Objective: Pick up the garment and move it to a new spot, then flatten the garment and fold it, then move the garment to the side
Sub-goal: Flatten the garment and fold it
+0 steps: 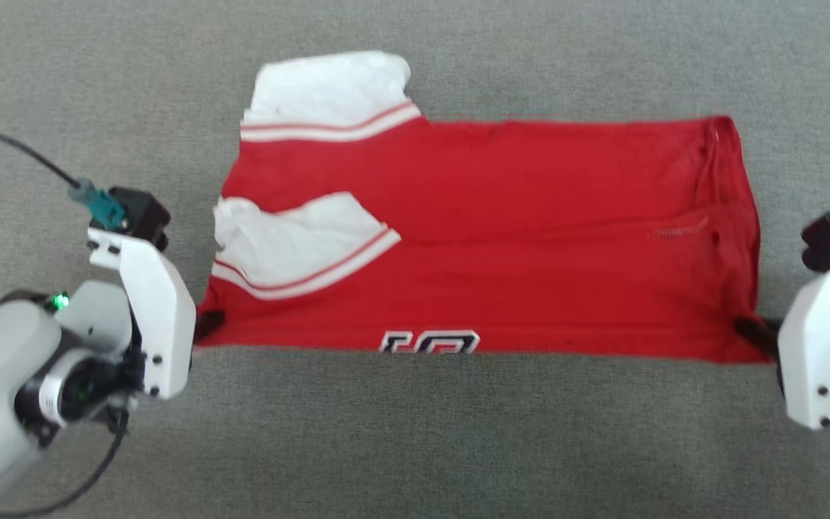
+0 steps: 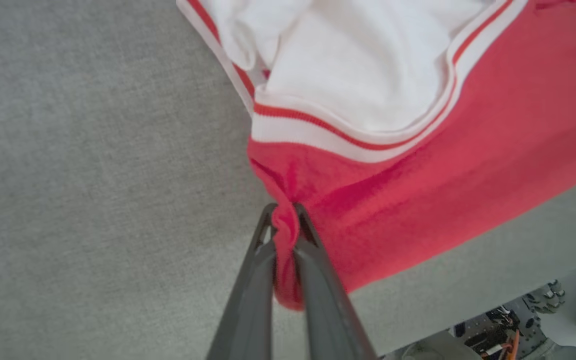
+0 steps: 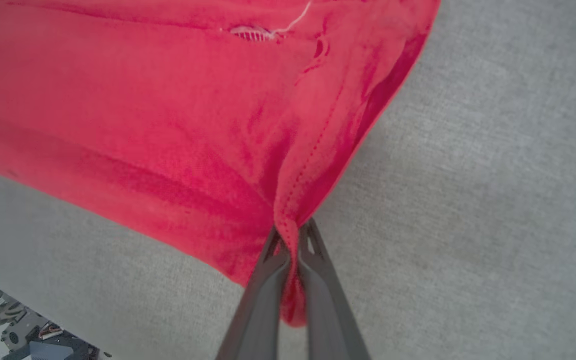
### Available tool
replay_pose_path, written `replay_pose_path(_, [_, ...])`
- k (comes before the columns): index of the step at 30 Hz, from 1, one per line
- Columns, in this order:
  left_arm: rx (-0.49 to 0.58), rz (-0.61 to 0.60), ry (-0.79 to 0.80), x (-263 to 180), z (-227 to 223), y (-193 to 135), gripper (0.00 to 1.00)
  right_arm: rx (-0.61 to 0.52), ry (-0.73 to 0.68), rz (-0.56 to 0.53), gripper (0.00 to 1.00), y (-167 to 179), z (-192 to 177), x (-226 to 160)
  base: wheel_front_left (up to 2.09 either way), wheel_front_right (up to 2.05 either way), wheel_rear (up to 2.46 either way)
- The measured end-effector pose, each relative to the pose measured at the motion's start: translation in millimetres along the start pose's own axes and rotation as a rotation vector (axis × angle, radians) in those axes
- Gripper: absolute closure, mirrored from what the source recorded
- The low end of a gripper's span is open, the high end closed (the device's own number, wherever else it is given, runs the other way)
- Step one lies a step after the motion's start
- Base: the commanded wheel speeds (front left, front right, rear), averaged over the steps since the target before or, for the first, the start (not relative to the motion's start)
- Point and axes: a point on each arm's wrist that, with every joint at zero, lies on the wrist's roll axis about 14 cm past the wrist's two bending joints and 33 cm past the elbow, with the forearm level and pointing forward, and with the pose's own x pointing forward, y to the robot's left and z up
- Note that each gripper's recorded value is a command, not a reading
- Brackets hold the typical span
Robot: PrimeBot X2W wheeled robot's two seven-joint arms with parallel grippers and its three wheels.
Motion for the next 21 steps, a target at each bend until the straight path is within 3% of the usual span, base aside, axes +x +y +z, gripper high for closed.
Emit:
replay_pose_path(12, [-0.030,-0.017,0.098,-12,-59,-22,1.00,0.036,0.106,0.006,1.00,6,-44,-13,0.00,0.00,0.00])
replay_pose_path(13, [-0.037,-0.015,0.100,-10,-60,-21,0.88,0.044,0.108,0.010,0.93,7,-47,-10,0.00,0.00,0.00])
replay_pose_path(14, [-0.044,-0.008,0.102,-7,-61,-19,0.67,0.045,0.109,0.008,0.71,8,-49,-7,0.00,0.00,0.00])
replay_pose_path(15, [-0.048,-0.002,0.112,-4,-62,-17,0.39,0.039,0.114,-0.002,0.53,6,-52,-4,0.00,0.00,0.00])
replay_pose_path(16, [-0.051,0.003,0.123,-1,-64,-15,0.00,0.039,0.112,0.004,0.00,8,-54,-1,0.00,0.00,0.00])
replay_pose_path(21, [-0.045,0.001,0.113,5,-49,-11,0.00,0.058,0.070,-0.005,0.00,5,-51,3,0.00,0.00,0.00])
